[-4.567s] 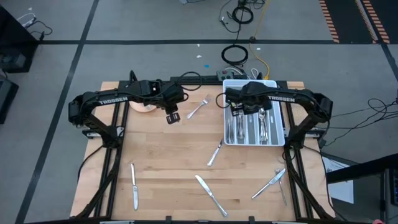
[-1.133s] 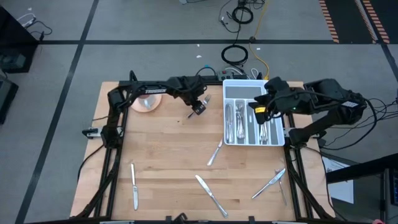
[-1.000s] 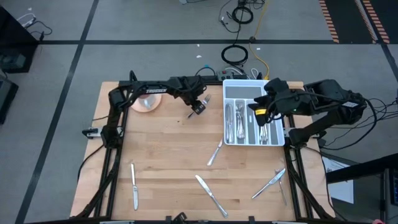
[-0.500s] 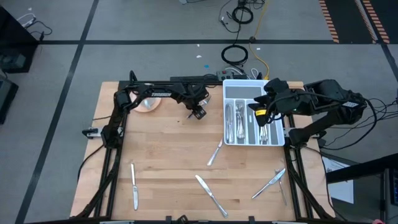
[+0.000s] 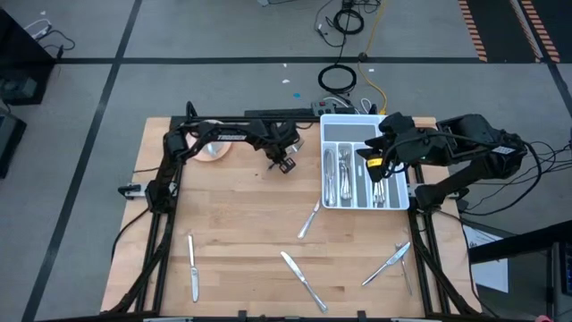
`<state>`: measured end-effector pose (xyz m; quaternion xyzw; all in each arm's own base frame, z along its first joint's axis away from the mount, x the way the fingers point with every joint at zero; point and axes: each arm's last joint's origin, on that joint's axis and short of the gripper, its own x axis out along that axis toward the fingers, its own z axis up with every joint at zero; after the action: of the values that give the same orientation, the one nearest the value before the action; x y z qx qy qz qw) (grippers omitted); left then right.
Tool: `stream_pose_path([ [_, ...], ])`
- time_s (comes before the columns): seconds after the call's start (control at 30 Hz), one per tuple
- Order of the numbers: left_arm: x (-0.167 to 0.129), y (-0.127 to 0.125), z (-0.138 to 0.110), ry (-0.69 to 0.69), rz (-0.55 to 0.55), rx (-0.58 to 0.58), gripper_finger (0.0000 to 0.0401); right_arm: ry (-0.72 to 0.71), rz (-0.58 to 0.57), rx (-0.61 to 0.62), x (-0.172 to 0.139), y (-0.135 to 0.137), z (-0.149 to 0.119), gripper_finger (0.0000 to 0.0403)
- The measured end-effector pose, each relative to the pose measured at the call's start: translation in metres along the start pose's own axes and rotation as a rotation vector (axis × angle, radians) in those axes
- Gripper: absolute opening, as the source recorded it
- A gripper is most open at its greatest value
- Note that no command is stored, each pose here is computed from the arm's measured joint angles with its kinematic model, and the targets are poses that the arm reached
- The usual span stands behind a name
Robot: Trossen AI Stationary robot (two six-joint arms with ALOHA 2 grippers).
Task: Sort silverware
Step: Put the silver fork into the white silverware tray
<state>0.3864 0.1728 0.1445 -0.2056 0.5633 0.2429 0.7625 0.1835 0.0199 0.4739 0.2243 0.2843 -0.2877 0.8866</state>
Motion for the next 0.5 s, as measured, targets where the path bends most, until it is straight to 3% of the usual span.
stream_pose_path([
  [0.23, -0.033, -0.011, -0.005, 0.033, -0.046, -0.015, 0.0002, 0.006, -0.083, 0.002, 0.000, -0.006, -0.004, 0.0171],
  [0.33, -0.057, -0.017, 0.004, -0.046, -0.103, -0.067, 0.0002, -0.029, -0.217, 0.045, -0.001, -0.015, -0.008, 0.0171],
  [0.5, -0.094, -0.030, 0.018, -0.194, -0.204, -0.095, 0.0001, -0.071, -0.211, 0.034, -0.008, -0.026, -0.011, 0.0171],
])
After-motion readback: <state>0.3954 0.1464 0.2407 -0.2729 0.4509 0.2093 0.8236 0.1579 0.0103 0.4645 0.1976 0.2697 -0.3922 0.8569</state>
